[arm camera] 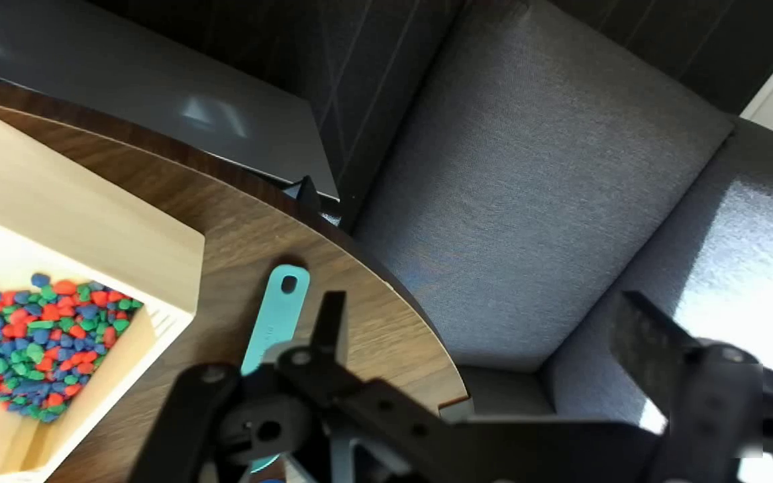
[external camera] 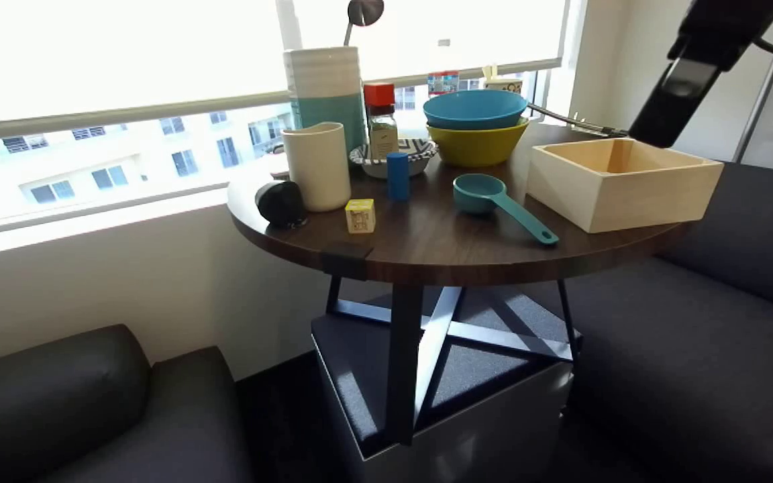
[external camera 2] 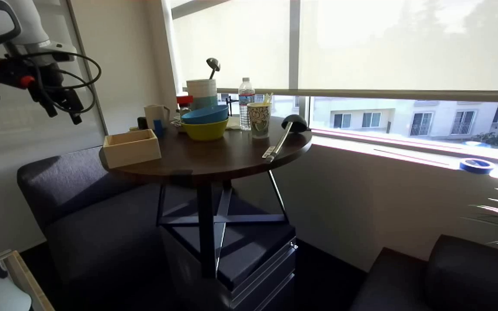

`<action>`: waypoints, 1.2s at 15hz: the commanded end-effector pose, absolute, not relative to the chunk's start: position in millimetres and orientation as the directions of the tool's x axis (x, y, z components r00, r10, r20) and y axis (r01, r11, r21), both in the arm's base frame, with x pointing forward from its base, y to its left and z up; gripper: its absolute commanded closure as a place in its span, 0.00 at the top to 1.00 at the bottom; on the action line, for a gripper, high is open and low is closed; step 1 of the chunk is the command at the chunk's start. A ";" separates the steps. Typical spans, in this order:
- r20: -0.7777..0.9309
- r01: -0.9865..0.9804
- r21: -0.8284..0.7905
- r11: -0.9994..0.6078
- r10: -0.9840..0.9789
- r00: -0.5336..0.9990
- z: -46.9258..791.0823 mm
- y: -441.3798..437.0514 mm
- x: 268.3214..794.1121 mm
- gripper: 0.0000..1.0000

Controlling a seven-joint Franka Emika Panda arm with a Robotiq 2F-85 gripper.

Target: Pour the contents in the measuring cup into the wooden box then set it down on the table.

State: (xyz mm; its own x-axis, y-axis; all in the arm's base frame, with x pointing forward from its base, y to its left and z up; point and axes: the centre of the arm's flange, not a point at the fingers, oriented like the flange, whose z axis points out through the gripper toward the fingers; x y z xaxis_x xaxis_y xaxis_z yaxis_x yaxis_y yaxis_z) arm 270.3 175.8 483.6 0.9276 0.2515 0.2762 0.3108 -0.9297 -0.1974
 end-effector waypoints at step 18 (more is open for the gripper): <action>0.237 0.208 -0.018 -0.978 0.198 0.951 459.6 195.1 347.2 1.00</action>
